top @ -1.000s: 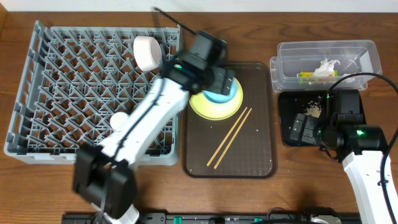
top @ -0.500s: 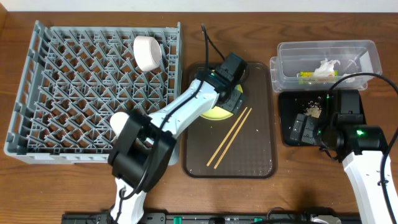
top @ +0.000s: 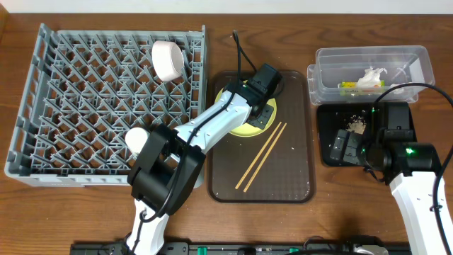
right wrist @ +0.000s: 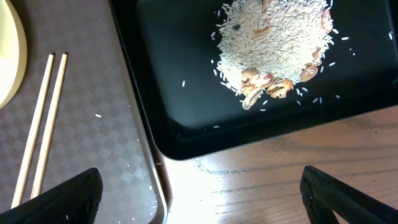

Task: Sort waste into correct bins and load items into the dishwasher rack
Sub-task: 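Grasp the light-blue bowl off the yellow plate with left gripper, then carry the blue bowl into the rack center and lower it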

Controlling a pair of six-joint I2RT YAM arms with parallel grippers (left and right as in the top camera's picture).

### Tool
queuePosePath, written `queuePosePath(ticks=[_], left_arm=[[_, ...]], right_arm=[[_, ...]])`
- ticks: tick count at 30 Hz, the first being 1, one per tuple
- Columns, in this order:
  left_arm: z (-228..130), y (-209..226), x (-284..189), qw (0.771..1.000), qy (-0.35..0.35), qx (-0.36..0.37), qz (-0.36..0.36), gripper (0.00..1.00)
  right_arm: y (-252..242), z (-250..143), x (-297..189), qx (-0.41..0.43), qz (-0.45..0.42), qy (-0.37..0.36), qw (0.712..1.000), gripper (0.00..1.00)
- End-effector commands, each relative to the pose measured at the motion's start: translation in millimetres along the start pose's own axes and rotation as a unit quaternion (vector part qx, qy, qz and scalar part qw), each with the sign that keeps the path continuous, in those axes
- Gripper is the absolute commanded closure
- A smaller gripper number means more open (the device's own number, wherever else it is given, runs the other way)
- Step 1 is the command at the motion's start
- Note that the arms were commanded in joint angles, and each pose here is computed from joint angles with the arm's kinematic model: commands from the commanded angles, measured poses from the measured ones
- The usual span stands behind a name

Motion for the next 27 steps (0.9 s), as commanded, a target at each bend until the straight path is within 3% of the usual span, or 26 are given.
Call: queuePosePath(ticks=[1, 6, 17, 22, 27], left_arm=[[-1, 0, 0, 1.000, 0.003, 0.002, 0.006, 0.94], [4, -1, -27, 1.000, -0.012, 0.002, 0.001, 0.94], [3, 33, -153, 0.994, -0.103, -0.040, -0.012, 0.94], [-5, 70, -185, 0.979, -0.115, -0.098, -0.134, 0.94], [-14, 121, -197, 0.938, -0.128, -0.170, -0.274, 0.94]], right_arm=[[-3, 2, -1, 0.006, -0.004, -0.003, 1.000, 0.01], [-3, 2, -1, 0.006, -0.004, -0.003, 1.000, 0.01], [-3, 2, -1, 0.004, -0.004, -0.004, 1.000, 0.01], [-3, 2, -1, 0.004, -0.003, -0.004, 1.000, 0.01], [-3, 2, -1, 0.004, -0.004, -0.003, 1.000, 0.01]])
Point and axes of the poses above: each gripper's point midway between its finger pads, its own x axis out along the fingers, its own y axis along the line the jaws close on, z = x × y, the point moved 8 cm from there along -x, back along the fingers
